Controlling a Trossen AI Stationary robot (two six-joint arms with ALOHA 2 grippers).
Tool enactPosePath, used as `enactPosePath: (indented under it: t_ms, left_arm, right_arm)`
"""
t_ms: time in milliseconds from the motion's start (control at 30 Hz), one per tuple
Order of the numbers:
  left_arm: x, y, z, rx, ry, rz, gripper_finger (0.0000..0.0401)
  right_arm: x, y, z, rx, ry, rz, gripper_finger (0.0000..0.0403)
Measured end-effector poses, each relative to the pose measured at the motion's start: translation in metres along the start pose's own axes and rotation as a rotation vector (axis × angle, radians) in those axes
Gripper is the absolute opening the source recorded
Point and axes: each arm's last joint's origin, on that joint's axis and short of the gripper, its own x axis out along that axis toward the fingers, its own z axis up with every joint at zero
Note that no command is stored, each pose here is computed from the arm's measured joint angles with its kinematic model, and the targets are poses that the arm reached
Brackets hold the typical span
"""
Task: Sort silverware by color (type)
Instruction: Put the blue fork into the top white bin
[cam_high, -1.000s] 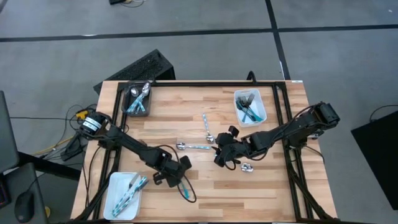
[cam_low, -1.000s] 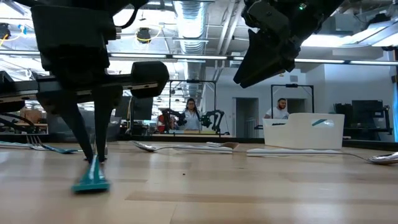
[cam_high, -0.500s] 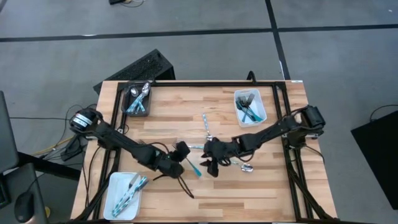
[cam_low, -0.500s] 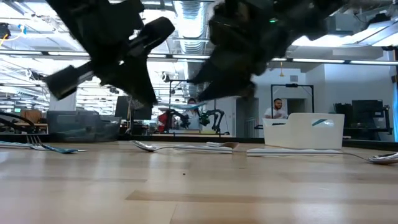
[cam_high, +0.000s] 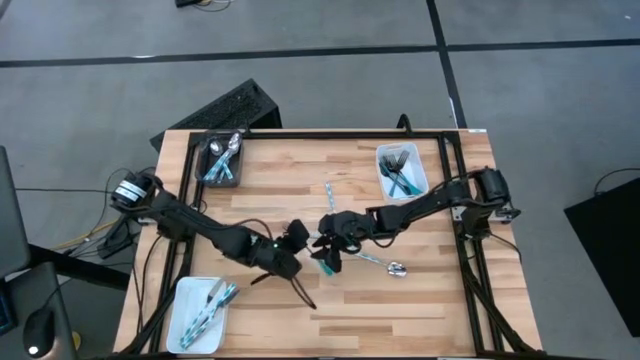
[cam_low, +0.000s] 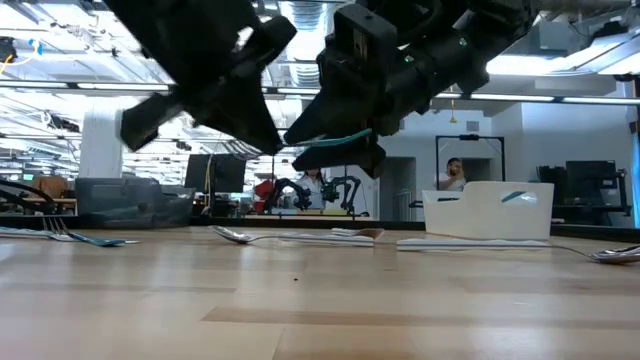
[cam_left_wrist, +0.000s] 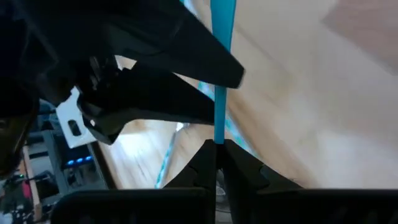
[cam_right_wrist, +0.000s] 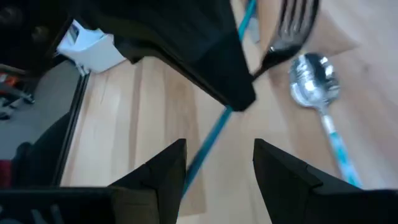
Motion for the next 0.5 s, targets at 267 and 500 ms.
enactPosePath:
  t_ms: [267, 500]
  left_arm:
    - [0.008, 0.013, -0.007, 0.011, -0.015, 0.017, 0.0]
    - [0.007, 0.012, -0.006, -0.205, -0.036, -0.009, 0.0028]
  right_arm:
    - [-0.004, -0.006, 0.003, 0.023, 0.025, -0.024, 0.0115]
    - [-0.005, -0.011, 0.001, 0.022, 0.022, -0.131, 0.0025]
